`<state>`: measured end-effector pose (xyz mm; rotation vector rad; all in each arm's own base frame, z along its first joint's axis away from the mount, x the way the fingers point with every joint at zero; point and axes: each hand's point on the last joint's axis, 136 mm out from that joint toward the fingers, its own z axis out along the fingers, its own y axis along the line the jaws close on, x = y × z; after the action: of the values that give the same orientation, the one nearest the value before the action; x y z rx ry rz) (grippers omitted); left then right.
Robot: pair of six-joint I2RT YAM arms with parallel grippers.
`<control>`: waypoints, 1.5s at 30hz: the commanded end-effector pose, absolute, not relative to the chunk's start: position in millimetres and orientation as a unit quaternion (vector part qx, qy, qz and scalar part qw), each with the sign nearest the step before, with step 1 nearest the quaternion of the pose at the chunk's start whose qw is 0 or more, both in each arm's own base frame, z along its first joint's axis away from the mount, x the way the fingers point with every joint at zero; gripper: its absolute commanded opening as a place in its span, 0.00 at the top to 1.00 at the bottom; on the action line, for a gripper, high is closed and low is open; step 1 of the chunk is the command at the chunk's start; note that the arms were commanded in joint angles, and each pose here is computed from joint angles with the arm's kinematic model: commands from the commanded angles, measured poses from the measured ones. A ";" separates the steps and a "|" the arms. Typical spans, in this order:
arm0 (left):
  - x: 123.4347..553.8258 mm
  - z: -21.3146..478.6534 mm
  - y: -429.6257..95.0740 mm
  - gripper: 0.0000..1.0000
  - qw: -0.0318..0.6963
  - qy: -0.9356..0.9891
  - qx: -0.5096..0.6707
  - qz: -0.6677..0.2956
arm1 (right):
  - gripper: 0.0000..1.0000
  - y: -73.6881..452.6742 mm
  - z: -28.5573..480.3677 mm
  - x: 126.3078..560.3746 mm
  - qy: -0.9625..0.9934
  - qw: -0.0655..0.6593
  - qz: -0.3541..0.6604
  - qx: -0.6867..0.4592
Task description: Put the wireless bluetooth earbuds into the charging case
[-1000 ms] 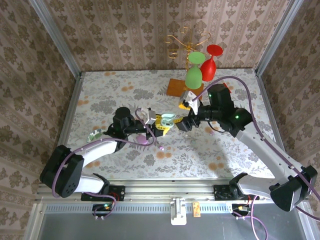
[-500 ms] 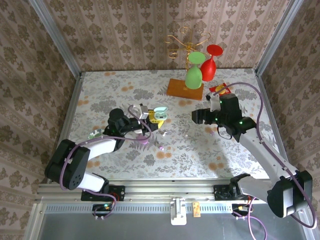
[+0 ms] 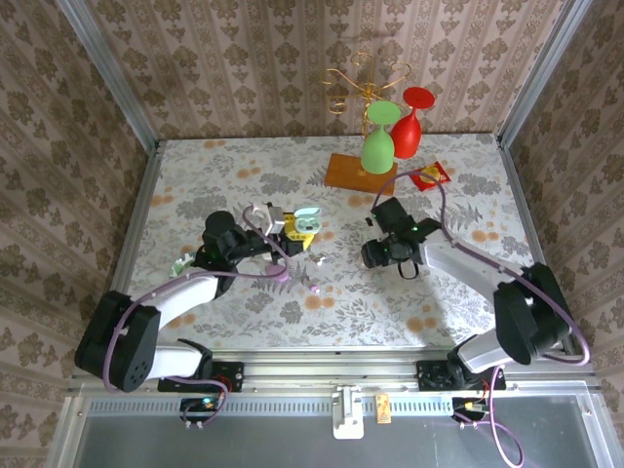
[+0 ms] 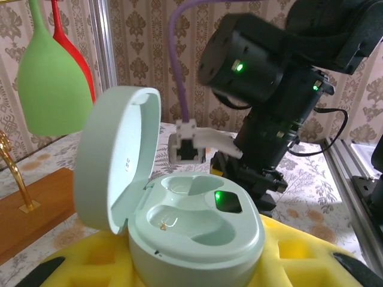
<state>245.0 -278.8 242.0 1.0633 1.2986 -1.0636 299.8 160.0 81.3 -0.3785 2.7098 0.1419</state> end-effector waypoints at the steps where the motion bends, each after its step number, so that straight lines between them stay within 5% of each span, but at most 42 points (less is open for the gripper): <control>1: 243.5 238.8 -272.1 0.76 0.552 0.554 0.462 -0.419 | 0.52 144.3 72.2 291.2 0.971 0.159 -0.046 -0.171; 23: 240.6 242.9 -268.2 0.76 0.559 0.553 0.467 -0.406 | 0.71 150.7 33.3 282.9 0.944 0.063 -0.181 -0.268; 45: 240.7 239.5 -267.7 0.76 0.557 0.556 0.467 -0.403 | 0.63 156.8 31.9 263.8 0.948 0.046 -0.149 -0.278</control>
<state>243.2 -270.4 238.4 1.0930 1.3251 -0.9682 275.5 156.9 25.0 -0.8220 2.8774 -0.4962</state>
